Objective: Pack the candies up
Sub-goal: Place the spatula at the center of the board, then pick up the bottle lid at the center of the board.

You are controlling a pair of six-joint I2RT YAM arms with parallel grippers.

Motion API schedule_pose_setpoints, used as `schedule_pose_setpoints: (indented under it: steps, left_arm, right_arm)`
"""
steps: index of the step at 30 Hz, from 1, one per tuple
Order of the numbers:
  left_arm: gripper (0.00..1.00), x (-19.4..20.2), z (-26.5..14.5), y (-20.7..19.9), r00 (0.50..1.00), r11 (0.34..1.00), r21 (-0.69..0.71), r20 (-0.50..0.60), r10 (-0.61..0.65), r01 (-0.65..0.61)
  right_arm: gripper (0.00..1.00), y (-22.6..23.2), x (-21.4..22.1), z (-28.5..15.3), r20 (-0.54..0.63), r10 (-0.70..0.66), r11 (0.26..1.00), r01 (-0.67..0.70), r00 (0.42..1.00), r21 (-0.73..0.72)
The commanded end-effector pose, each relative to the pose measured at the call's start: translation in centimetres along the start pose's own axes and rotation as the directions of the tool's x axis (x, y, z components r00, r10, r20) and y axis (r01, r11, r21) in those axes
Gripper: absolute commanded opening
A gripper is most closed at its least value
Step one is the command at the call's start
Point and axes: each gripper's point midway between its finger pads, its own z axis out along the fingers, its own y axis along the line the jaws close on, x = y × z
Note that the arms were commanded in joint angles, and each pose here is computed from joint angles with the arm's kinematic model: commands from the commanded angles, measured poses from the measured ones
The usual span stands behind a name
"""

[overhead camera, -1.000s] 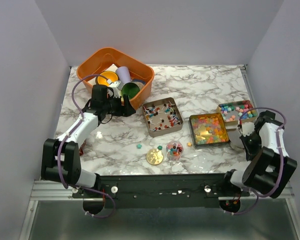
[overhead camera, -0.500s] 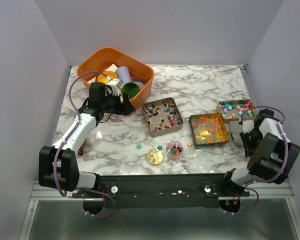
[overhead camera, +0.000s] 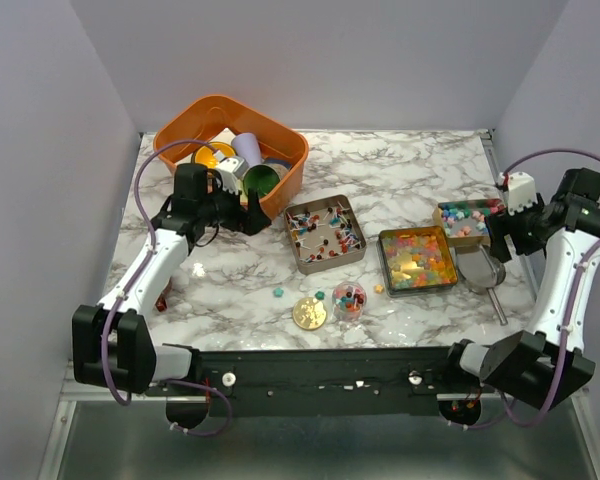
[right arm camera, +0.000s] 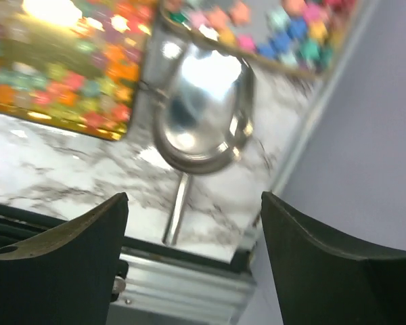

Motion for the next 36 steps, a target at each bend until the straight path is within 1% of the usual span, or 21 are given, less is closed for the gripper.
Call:
schedule_pose_setpoints:
  steps: [1,2,3,5,6,8,10,11,12,13,14,15,17,18,22,24,25,26,28,30,36]
  left_arm:
    - [0.91,1.8,-1.3,-0.4,0.995,0.998,0.012,-0.080,0.063,-0.063]
    - [0.91,2.2,-1.5,-0.1,0.993,0.998,-0.008,-0.099,0.064,-0.066]
    - [0.91,2.6,-1.6,0.0,0.991,0.998,-0.012,-0.116,0.066,-0.068]
    - [0.91,3.4,-2.0,0.2,0.988,0.998,-0.024,-0.140,0.061,-0.065]
    - [0.91,3.5,-2.2,0.3,0.988,0.997,-0.029,-0.138,0.062,-0.067]
    - [0.92,3.7,-2.8,0.6,0.991,0.997,-0.048,-0.121,0.058,-0.064]
    - [0.92,3.4,-3.4,1.2,0.995,0.996,-0.082,-0.094,0.033,-0.041]
    - [0.93,3.5,-3.6,1.5,0.996,0.995,-0.099,-0.084,-0.009,0.000]
    - [0.95,3.5,-4.3,2.7,0.996,0.988,-0.141,-0.063,-0.064,0.055]
    - [0.96,3.3,-4.8,3.1,0.995,0.983,-0.166,-0.041,-0.088,0.080]
    - [0.98,3.7,-5.1,3.7,0.991,0.974,-0.190,-0.032,-0.132,0.124]
    - [0.98,3.7,-5.4,4.1,0.989,0.968,-0.208,-0.021,-0.147,0.140]
    - [0.98,3.8,-6.5,5.7,0.981,0.944,-0.270,0.016,-0.193,0.190]
    - [0.99,3.7,-6.9,6.0,0.976,0.934,-0.284,0.035,-0.214,0.215]
    - [0.99,3.4,-9.6,8.1,0.970,0.879,-0.412,0.108,-0.217,0.242]
    - [0.99,3.4,-10.6,9.0,0.970,0.849,-0.468,0.123,-0.212,0.245]
    - [0.99,3.4,-11.0,8.9,0.970,0.844,-0.477,0.127,-0.208,0.243]
    - [0.99,3.4,-11.4,9.0,0.969,0.837,-0.489,0.133,-0.209,0.247]
    - [0.99,3.5,-11.8,8.8,0.970,0.836,-0.492,0.136,-0.203,0.244]
    - [0.99,3.9,-11.9,8.5,0.970,0.838,-0.488,0.133,-0.204,0.243]
    - [0.99,5.2,-12.3,7.9,0.974,0.842,-0.489,0.131,-0.187,0.228]
  right_arm:
    - [0.86,9.1,-5.2,-1.5,0.273,-0.162,0.914,0.249,0.948,-0.321]
    - [0.87,10.8,-5.9,-1.7,0.319,-0.207,0.884,0.317,0.925,-0.345]
    - [1.00,13.4,-7.2,-1.6,0.383,-0.298,0.825,0.438,0.874,-0.358]
    - [1.00,16.6,-7.7,-1.9,0.453,-0.380,0.756,0.553,0.806,-0.350]
    - [1.00,19.4,-8.9,-2.4,0.531,-0.448,0.677,0.661,0.719,-0.323]
    - [1.00,21.8,-9.7,-2.3,0.571,-0.474,0.646,0.705,0.671,-0.293]
    - [1.00,26.0,-10.4,-3.1,0.674,-0.538,0.492,0.838,0.506,-0.236]
    - [1.00,27.2,-10.4,-2.7,0.681,-0.566,0.448,0.867,0.464,-0.218]
    - [1.00,30.0,-10.2,-2.7,0.722,-0.576,0.360,0.912,0.384,-0.197]
    - [1.00,31.1,-10.2,-2.4,0.738,-0.589,0.302,0.937,0.329,-0.176]
    - [1.00,32.5,-9.8,-1.3,0.738,-0.599,0.246,0.949,0.309,-0.198]
    - [1.00,34.7,-9.6,-1.3,0.764,-0.594,0.172,0.967,0.253,-0.186]
    - [0.99,37.0,-9.6,-0.8,0.784,-0.591,0.083,0.981,0.189,-0.174]
    - [0.99,39.3,-8.8,0.2,0.792,-0.590,0.002,0.981,0.159,-0.196]
    - [0.99,44.2,-8.1,1.9,0.808,-0.589,-0.175,0.972,0.023,-0.155]
    - [0.99,45.7,-7.0,3.2,0.799,-0.601,-0.243,0.960,-0.035,-0.141]
    - [0.99,46.4,-6.1,4.9,0.785,-0.618,-0.282,0.945,-0.047,-0.165]
    - [0.99,46.9,-6.2,5.4,0.782,-0.621,-0.291,0.942,-0.054,-0.166]
    - [0.98,47.8,-5.6,6.8,0.775,-0.631,-0.304,0.928,-0.028,-0.214]
    - [0.98,48.4,-6.0,7.5,0.769,-0.638,-0.305,0.926,-0.027,-0.220]
    - [0.98,47.9,-4.6,11.4,0.708,-0.702,-0.358,0.898,-0.078,-0.256]
